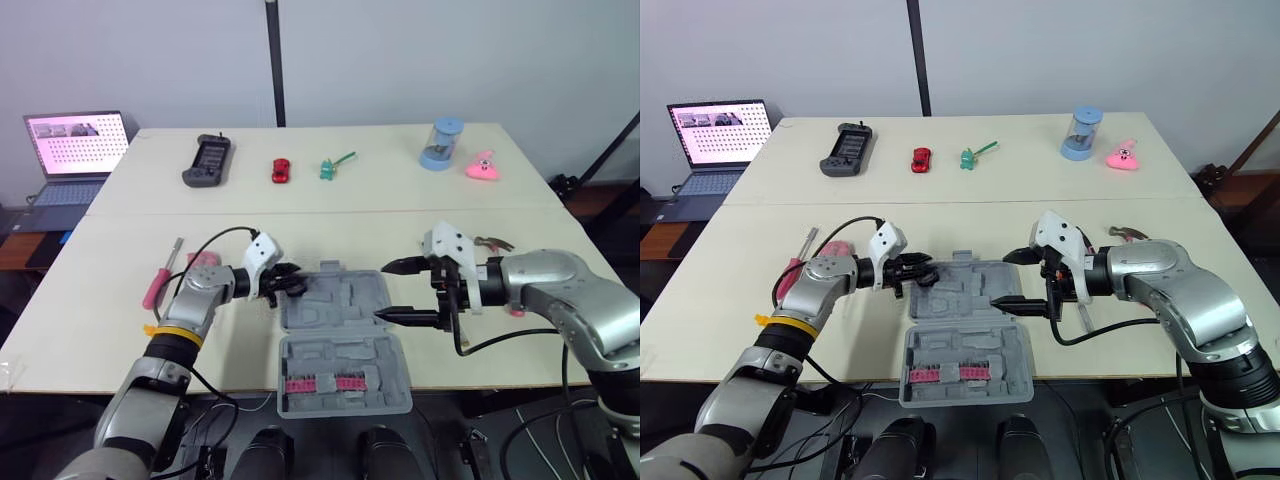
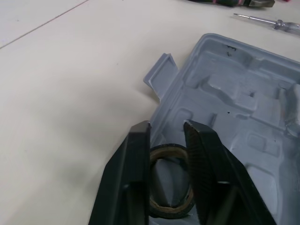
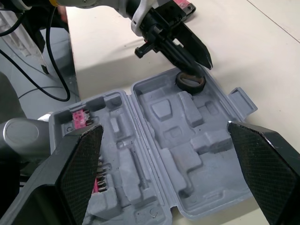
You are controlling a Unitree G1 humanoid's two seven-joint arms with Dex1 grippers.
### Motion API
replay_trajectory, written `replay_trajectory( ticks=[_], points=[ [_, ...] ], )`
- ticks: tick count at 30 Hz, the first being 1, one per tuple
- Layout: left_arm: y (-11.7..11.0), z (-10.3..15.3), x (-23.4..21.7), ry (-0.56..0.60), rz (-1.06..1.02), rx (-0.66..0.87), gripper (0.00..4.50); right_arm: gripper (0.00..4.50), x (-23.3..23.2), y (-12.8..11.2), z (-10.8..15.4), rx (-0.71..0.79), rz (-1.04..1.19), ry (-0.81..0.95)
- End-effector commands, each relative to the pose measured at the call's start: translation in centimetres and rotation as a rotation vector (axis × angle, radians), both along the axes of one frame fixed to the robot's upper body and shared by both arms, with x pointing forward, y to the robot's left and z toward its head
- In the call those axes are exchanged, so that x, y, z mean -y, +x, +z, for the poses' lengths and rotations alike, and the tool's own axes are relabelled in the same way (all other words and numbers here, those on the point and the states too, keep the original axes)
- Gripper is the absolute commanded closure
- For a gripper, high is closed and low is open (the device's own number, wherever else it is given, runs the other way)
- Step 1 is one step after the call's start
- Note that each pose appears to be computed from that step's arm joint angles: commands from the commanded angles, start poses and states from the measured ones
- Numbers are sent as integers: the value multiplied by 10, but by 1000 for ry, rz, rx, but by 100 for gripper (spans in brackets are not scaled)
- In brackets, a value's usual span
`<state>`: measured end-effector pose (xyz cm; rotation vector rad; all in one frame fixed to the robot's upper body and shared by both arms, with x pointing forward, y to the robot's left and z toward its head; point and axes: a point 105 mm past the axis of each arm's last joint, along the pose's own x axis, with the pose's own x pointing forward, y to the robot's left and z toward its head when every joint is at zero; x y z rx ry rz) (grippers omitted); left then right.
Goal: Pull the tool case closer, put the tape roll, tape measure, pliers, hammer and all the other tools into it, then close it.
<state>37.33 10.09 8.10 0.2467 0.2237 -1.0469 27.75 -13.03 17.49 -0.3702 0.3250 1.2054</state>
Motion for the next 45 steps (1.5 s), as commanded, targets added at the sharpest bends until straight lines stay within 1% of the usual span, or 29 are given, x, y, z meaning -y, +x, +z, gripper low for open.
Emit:
replay_trajectory(
  ticks=[1,7,10,12,15,18,22,27,30,32,34,35,36,38,42,43,44,45],
  points=[
    [-4,2,0,12,-29,33,303,0,1,1,9,46,2,-2],
    [-2,-9,0,37,-13,23,303,0,1,1,9,49,0,-7],
    [-2,-31,-7,115,15,-4,303,0,2,2,9,61,-6,-15],
    [-6,-43,-7,121,12,-40,303,0,3,3,10,64,-8,-17],
    [-10,-51,-7,133,-3,-58,303,0,4,2,10,65,-10,-18],
    [-12,-51,-6,132,-13,-63,303,0,5,2,9,64,-14,-20],
    [-8,-47,-8,133,-7,-59,303,0,4,3,9,62,-13,-18],
    [2,-9,-8,26,12,76,303,0,8,5,3,45,-20,0],
    [5,11,-24,-19,59,146,303,0,27,11,-9,20,-74,-8],
    [4,24,-42,-41,105,191,252,0,49,19,-18,35,-139,-71],
    [1,32,-57,-52,142,211,189,0,63,24,-21,64,-185,-97],
    [-2,34,-68,-44,166,221,147,0,68,25,-20,75,-204,-82],
    [-10,35,-94,-34,232,230,97,0,80,26,-22,97,-246,-56],
    [-26,37,-128,-14,315,240,4,0,99,27,-24,132,-310,-21],
    [-59,35,-178,1,485,241,4,0,128,25,-31,142,-426,56],
    [-67,33,-187,7,522,239,4,0,134,24,-33,139,-447,47],
    [-79,31,-199,5,574,244,4,0,143,22,-35,138,-475,53],
    [-97,26,-216,-5,655,245,4,0,156,17,-39,139,-519,56]
  ],
)
